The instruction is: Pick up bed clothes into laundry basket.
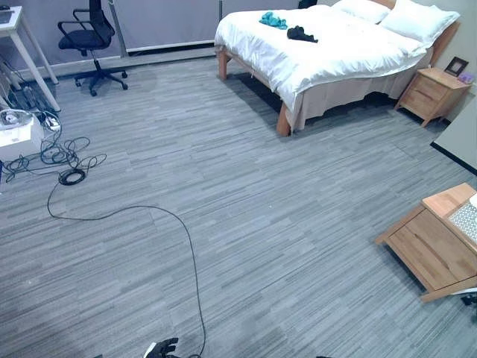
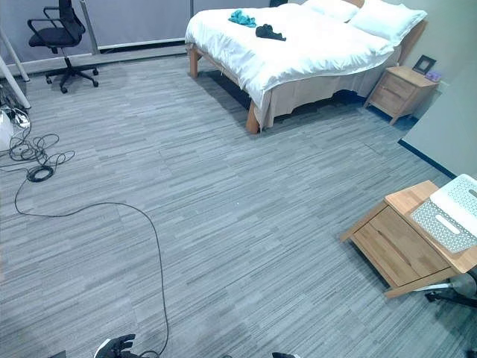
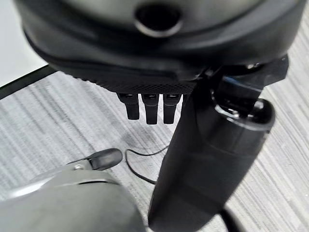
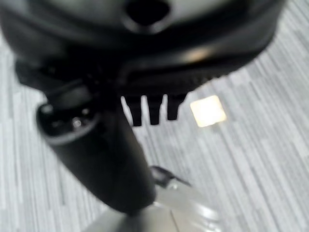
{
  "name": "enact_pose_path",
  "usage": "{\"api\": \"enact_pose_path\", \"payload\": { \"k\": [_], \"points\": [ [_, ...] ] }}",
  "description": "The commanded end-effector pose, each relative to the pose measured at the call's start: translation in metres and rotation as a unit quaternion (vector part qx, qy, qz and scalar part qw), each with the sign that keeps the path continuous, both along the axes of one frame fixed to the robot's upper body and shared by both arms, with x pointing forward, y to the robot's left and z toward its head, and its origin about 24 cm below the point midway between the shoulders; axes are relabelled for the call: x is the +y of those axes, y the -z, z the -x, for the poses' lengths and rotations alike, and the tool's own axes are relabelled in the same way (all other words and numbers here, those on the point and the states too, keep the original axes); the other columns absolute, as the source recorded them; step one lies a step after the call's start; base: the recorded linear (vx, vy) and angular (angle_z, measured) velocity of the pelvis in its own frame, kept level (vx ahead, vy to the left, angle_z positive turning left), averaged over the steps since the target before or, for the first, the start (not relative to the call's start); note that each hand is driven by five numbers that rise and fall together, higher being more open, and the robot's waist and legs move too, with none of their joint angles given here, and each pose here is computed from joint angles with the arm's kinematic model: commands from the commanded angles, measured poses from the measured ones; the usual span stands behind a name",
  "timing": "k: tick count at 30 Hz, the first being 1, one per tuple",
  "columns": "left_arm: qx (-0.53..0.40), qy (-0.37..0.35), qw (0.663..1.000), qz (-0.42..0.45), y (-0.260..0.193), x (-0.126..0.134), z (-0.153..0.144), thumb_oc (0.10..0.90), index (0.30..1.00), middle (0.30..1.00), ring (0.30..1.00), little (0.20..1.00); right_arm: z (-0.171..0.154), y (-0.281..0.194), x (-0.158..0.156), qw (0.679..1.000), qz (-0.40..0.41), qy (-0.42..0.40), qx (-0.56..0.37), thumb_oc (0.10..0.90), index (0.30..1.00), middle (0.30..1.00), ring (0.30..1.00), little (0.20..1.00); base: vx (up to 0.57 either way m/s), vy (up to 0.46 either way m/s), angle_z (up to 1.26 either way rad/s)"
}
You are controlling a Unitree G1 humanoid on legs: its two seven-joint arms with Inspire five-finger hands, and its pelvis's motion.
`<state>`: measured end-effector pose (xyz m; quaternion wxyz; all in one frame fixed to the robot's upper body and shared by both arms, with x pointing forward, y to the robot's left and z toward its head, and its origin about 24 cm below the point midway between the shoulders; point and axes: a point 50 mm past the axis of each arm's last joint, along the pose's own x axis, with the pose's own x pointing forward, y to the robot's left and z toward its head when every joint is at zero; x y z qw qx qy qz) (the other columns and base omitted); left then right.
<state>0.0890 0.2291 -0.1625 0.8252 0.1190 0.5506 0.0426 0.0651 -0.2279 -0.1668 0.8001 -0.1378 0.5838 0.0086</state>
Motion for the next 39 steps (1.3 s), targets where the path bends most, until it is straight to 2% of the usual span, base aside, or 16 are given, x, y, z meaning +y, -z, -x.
{"api": "enact_pose_path", "payload": {
  "k": [1,5,9,10,12,14,16,18,20,21,22,24,28,31,35,39],
  "points": [
    [-0.028,0.002,0.999,0.024,-0.001,-0.016,-0.017,0.800,0.900,0.900,0.900,0.900,0.000,0.002,0.010,1.000,-0.012,-0.016,0.005,0.800,0.900,0.900,0.900,0.900,0.00,0.000,0.00],
    [-0.031,-0.015,0.999,0.022,-0.001,-0.015,-0.016,0.800,0.900,0.900,0.900,0.900,0.006,0.003,0.008,1.000,-0.014,0.006,0.010,0.800,0.900,0.900,0.900,0.900,0.03,0.020,-0.02],
    [-0.006,-0.042,0.999,0.026,0.003,-0.014,-0.004,0.800,0.900,0.900,0.900,0.900,0.009,0.003,0.007,0.999,-0.020,0.042,0.011,0.800,0.900,0.900,0.900,0.900,0.03,0.015,-0.08],
    [0.011,-0.068,0.997,0.029,0.005,-0.011,0.006,0.800,0.900,0.900,0.900,0.900,0.011,0.003,0.001,0.995,-0.025,0.099,0.006,0.800,0.900,0.900,0.900,0.900,0.05,0.021,-0.18],
    [0.012,-0.100,0.994,0.049,0.005,-0.009,0.005,0.800,0.900,0.900,0.900,0.900,0.003,0.000,-0.007,0.986,-0.031,0.161,-0.017,0.800,0.900,0.900,0.900,0.900,0.06,0.023,-0.09],
    [0.007,-0.074,0.996,0.042,0.001,-0.002,-0.007,0.800,0.900,0.900,0.900,0.900,-0.017,-0.007,-0.018,0.977,-0.039,0.202,-0.060,0.800,0.900,0.900,0.900,0.900,0.03,0.022,-0.04],
    [-0.061,-0.028,0.997,0.028,-0.014,0.005,-0.046,0.800,0.900,0.900,0.900,0.900,-0.056,-0.023,-0.026,0.969,-0.055,0.197,-0.142,0.800,0.900,0.900,0.900,0.900,0.01,0.026,-0.06],
    [-0.142,-0.022,0.989,0.026,-0.034,0.012,-0.083,0.800,0.900,0.900,0.900,0.900,-0.086,-0.043,-0.033,0.959,-0.056,0.175,-0.216,0.800,0.900,0.900,0.900,0.900,0.00,0.024,-0.11],
    [-0.229,-0.018,0.973,0.030,-0.061,0.015,-0.116,0.800,0.900,0.900,0.900,0.900,-0.118,-0.072,-0.035,0.936,-0.065,0.158,-0.306,0.800,0.900,0.900,0.900,0.900,0.00,0.019,-0.11],
    [-0.303,-0.017,0.952,0.031,-0.087,0.016,-0.140,0.800,0.900,0.900,0.900,0.900,-0.140,-0.098,-0.034,0.912,-0.077,0.147,-0.376,0.800,0.900,0.900,0.900,0.900,0.01,0.013,-0.08],
    [-0.302,-0.017,0.953,0.031,-0.087,0.016,-0.140,0.800,0.900,0.900,0.900,0.900,-0.140,-0.098,-0.033,0.912,-0.077,0.147,-0.376,0.800,0.900,0.900,0.900,0.900,0.01,0.012,-0.09],
    [-0.384,-0.014,0.922,0.054,-0.119,0.010,-0.164,0.800,0.900,0.900,0.900,0.900,-0.165,-0.132,-0.024,0.886,-0.084,0.088,-0.447,0.800,0.900,0.900,0.900,0.900,0.00,0.000,0.00],
    [-0.432,-0.022,0.897,0.093,-0.136,0.001,-0.173,0.800,0.900,0.900,0.900,0.900,-0.176,-0.148,-0.006,0.867,-0.119,0.053,-0.480,0.800,0.900,0.900,0.900,0.900,0.00,0.002,0.01],
    [-0.440,-0.033,0.892,0.099,-0.137,0.001,-0.172,0.800,0.900,0.900,0.900,0.900,-0.177,-0.148,-0.001,0.868,-0.121,0.039,-0.480,0.800,0.900,0.900,0.900,0.900,0.01,0.013,-0.04],
    [-0.445,-0.083,0.886,0.100,-0.132,0.009,-0.158,0.800,0.900,0.900,0.900,0.900,-0.181,-0.158,0.010,0.854,-0.132,0.029,-0.502,0.800,0.900,0.900,0.900,0.900,0.03,0.057,-0.10],
    [-0.441,-0.101,0.887,0.089,-0.128,0.018,-0.148,0.800,0.900,0.900,0.900,0.900,-0.181,-0.164,0.007,0.845,-0.128,0.034,-0.518,0.800,0.900,0.900,0.900,0.900,0.03,0.103,-0.04]
  ]
}}
